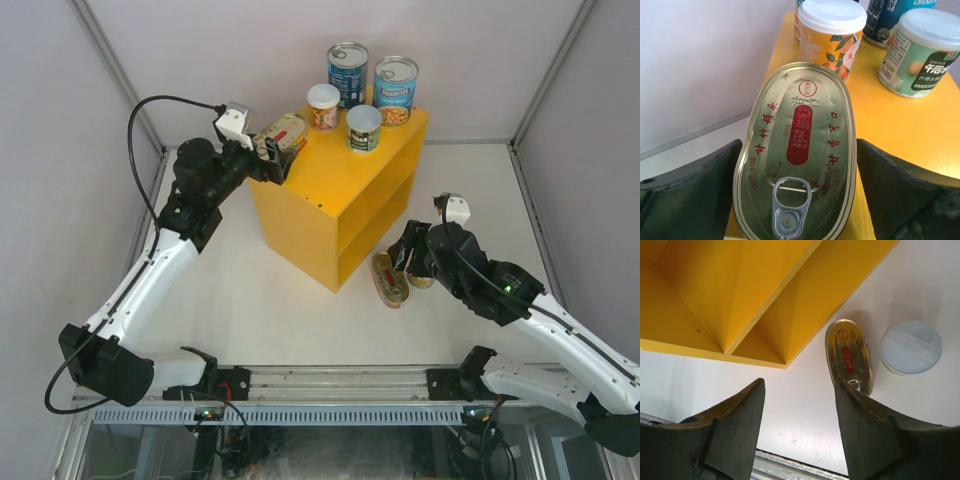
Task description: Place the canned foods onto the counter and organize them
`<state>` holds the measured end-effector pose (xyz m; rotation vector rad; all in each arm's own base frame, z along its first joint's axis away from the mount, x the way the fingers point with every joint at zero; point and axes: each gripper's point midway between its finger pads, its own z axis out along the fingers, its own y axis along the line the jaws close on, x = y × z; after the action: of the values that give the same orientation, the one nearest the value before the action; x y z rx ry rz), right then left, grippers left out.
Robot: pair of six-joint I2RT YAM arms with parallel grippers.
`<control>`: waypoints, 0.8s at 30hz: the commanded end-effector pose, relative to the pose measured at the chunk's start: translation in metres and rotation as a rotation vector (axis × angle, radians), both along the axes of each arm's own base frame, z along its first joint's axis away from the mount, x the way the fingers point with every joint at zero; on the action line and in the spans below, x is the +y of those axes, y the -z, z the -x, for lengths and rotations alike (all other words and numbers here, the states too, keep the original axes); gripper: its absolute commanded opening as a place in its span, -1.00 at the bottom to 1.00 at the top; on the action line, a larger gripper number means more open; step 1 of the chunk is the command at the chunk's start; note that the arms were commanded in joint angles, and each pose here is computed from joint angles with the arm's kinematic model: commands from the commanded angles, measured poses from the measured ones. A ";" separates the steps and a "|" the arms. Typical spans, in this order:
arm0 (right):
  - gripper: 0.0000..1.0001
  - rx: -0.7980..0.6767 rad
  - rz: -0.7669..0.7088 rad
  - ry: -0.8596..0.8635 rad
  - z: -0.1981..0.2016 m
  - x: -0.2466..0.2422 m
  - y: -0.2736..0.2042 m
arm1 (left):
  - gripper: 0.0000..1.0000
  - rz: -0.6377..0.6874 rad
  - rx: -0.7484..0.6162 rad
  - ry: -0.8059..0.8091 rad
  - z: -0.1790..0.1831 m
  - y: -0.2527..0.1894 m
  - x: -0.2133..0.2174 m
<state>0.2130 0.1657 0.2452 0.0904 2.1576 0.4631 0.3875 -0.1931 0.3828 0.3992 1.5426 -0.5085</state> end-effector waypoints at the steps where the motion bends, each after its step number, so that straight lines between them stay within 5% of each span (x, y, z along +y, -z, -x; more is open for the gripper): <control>1: 0.16 -0.051 -0.061 0.004 -0.003 0.005 -0.024 | 0.99 0.036 -0.044 -0.007 0.009 -0.019 0.005; 24: 0.16 -0.054 -0.068 0.007 0.001 0.006 -0.025 | 0.67 0.036 -0.029 -0.038 0.006 -0.015 0.006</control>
<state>0.2094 0.1694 0.2467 0.0856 2.1532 0.4776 0.3843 -0.1897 0.3875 0.3746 1.5395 -0.4975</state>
